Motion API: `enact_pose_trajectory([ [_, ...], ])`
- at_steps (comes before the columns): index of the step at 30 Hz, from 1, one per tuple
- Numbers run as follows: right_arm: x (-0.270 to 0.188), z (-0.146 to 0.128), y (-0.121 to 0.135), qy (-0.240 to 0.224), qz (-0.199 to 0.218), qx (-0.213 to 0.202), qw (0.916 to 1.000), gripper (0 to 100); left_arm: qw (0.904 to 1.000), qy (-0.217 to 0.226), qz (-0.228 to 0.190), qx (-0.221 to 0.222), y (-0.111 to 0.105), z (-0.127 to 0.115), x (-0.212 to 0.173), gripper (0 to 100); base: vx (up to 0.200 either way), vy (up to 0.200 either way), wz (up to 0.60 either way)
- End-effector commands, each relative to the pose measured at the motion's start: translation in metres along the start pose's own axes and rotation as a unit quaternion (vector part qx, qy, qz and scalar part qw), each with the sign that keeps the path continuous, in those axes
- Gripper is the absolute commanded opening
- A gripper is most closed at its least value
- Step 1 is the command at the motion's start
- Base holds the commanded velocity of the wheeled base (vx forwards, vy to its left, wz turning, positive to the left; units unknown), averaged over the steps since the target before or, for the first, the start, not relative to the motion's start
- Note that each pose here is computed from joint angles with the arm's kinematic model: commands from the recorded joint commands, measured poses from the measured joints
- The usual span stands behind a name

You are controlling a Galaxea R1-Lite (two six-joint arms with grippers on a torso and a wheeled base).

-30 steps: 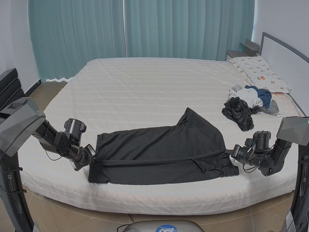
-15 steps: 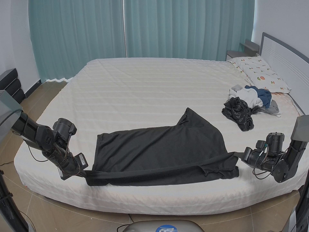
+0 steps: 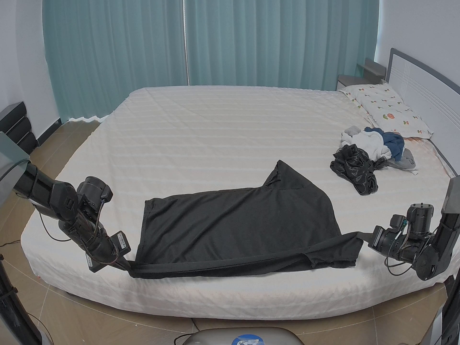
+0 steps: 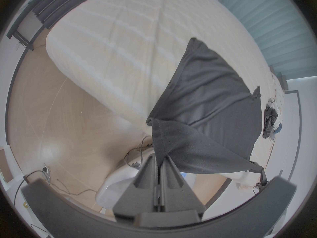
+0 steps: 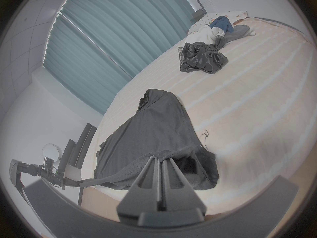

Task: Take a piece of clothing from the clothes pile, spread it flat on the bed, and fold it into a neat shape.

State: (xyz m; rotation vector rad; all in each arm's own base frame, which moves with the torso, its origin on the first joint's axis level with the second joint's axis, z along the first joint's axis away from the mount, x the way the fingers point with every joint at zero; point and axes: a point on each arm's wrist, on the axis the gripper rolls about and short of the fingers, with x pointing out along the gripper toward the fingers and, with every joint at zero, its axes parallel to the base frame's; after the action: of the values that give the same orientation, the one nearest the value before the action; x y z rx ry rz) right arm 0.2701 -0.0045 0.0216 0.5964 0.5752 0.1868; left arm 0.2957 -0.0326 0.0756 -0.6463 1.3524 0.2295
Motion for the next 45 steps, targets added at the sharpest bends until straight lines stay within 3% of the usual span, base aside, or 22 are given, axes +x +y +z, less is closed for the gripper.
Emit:
enact_pose_trajectory([
  [1, 0.007, -0.003, -0.004, 0.007, -0.002, 0.002, 1.0000, 0, 1.0000, -0.003, -0.002, -0.005, -0.005, 0.010, 0.005, 0, 0.000, 0.000, 0.00],
  [18, 0.061, 0.010, -0.011, -0.012, 0.016, -0.015, 0.9997, 0, 0.9976, -0.038, -0.022, -0.053, -0.029, 0.057, 0.023, 0, 0.000, 0.000, 0.00],
  [34, 0.046, 0.013, 0.005, -0.031, 0.037, -0.028, 0.9984, 0, 0.9962, -0.042, -0.019, -0.073, -0.017, 0.060, 0.001, 0, 0.000, 0.000, 0.00],
  [45, 0.070, 0.010, -0.005, -0.023, 0.033, -0.026, 0.9989, 0, 0.9970, -0.030, -0.009, -0.071, -0.027, 0.076, 0.034, 0, 0.000, 0.000, 0.00],
])
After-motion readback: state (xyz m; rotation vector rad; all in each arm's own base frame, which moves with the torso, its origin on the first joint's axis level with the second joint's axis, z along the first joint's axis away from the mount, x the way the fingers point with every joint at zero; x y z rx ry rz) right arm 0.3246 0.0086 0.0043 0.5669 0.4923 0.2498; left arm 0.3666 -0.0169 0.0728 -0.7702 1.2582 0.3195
